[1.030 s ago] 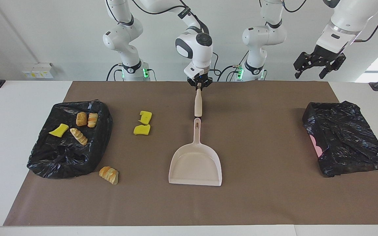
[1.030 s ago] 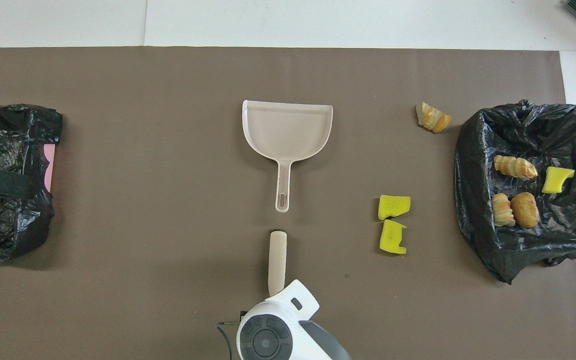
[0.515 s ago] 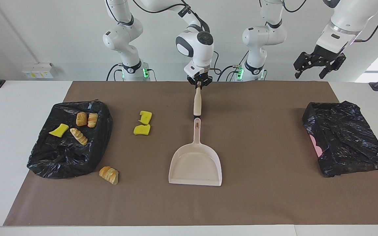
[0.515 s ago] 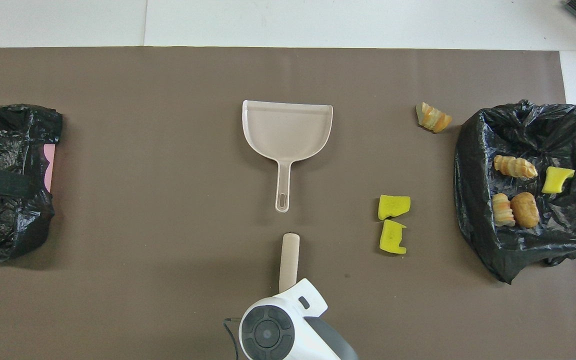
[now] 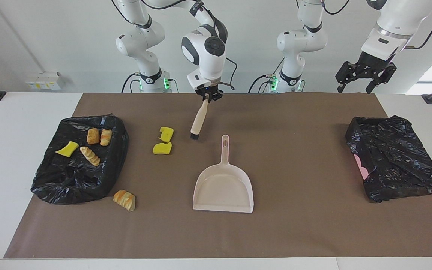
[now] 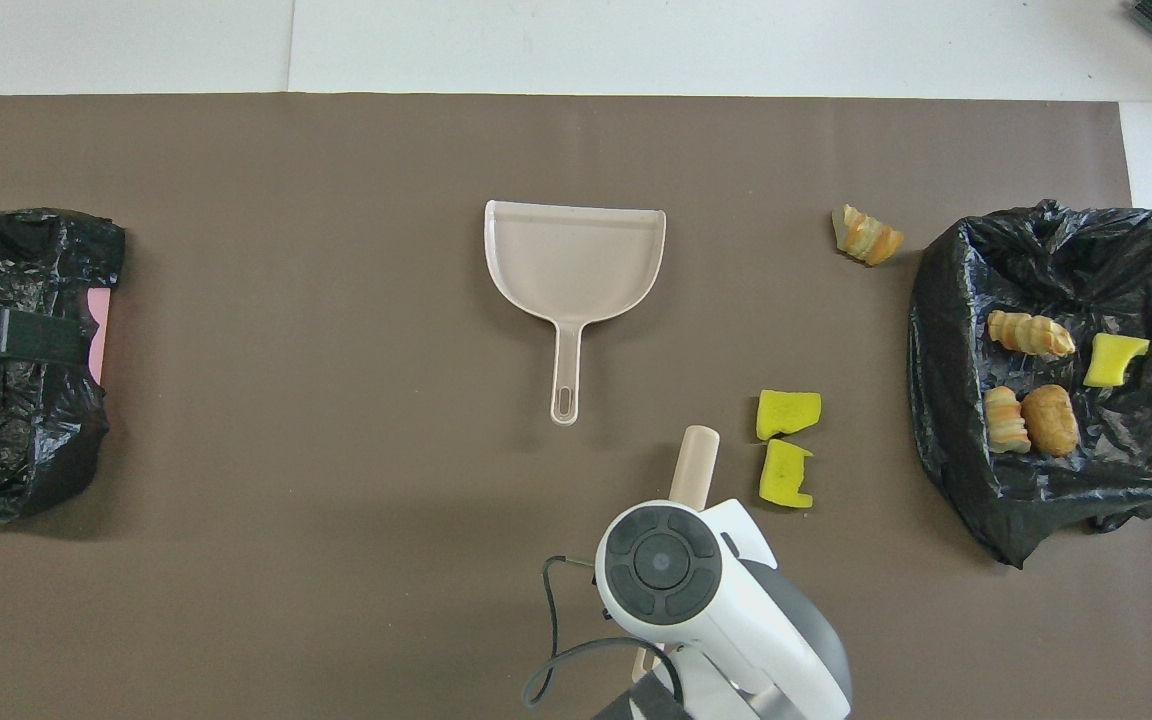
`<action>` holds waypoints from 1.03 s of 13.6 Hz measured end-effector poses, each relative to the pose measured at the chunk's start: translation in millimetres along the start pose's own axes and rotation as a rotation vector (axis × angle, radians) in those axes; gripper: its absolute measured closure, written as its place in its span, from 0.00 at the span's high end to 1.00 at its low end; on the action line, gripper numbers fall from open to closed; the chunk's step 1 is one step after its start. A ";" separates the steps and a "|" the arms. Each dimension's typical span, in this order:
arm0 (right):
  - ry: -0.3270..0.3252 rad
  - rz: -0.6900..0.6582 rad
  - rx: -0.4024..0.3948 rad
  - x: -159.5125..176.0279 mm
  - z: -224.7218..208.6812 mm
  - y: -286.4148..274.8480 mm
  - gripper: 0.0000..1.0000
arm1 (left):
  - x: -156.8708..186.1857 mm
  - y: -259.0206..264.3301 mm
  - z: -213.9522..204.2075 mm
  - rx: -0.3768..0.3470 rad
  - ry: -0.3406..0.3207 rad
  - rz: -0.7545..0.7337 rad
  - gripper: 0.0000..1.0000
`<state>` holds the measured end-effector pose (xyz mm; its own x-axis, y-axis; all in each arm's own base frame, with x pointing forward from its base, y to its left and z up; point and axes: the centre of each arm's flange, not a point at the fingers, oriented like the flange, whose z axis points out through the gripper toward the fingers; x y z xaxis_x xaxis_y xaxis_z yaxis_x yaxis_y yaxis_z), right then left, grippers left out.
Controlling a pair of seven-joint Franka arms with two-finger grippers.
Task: Sweep and dump trash in bin
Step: 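Move the brush toward the bin with the right gripper while the left gripper advances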
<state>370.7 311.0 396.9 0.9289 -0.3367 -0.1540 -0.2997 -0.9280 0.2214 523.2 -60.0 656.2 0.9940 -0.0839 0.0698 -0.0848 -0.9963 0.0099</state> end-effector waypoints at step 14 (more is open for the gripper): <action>0.253 -0.282 -0.203 249.3 7.0 143.5 0.26 | 17.5 217.8 118.9 -0.077 0.022 -0.113 1.00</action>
<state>557.8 92.8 383.6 1.0000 -0.0011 -0.0004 -0.0009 -0.9193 0.3936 530.3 -280.3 541.0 0.9959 0.0302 0.0853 0.0220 -0.9952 0.0952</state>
